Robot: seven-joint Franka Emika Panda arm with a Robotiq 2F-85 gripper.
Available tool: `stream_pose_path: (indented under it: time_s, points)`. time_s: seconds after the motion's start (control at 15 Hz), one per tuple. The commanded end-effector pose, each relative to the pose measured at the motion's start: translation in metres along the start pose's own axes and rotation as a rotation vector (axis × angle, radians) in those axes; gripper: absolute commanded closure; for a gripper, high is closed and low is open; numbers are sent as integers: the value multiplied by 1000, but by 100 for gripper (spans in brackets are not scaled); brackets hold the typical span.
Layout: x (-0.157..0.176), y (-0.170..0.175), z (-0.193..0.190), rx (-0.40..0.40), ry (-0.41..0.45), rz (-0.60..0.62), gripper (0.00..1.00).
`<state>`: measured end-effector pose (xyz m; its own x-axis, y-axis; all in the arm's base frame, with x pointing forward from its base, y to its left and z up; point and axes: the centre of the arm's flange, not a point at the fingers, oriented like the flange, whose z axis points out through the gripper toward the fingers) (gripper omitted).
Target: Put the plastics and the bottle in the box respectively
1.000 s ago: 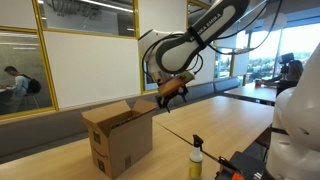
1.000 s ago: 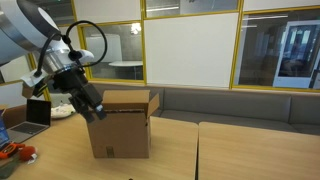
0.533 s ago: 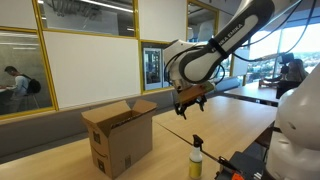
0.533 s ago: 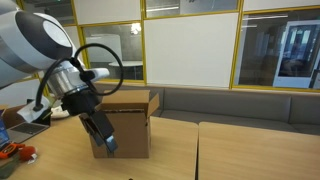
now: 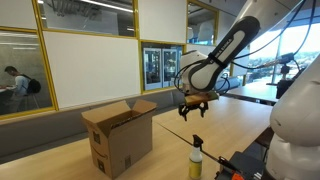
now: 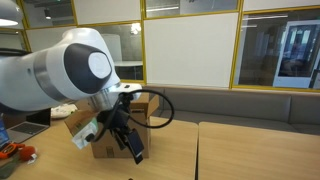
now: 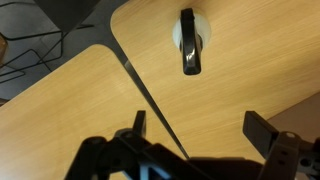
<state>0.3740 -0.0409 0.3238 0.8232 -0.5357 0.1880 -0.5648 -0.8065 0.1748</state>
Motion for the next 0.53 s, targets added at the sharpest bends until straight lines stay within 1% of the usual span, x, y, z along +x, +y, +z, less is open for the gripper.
stream_pose_path:
  time_s: [0.0, 0.27, 0.47]
  points:
    - [-12, 19, 39, 76, -49, 16, 0]
    - [-20, 22, 63, 110, -140, 46, 0]
    - [-27, 21, 75, 130, -186, 57, 0]
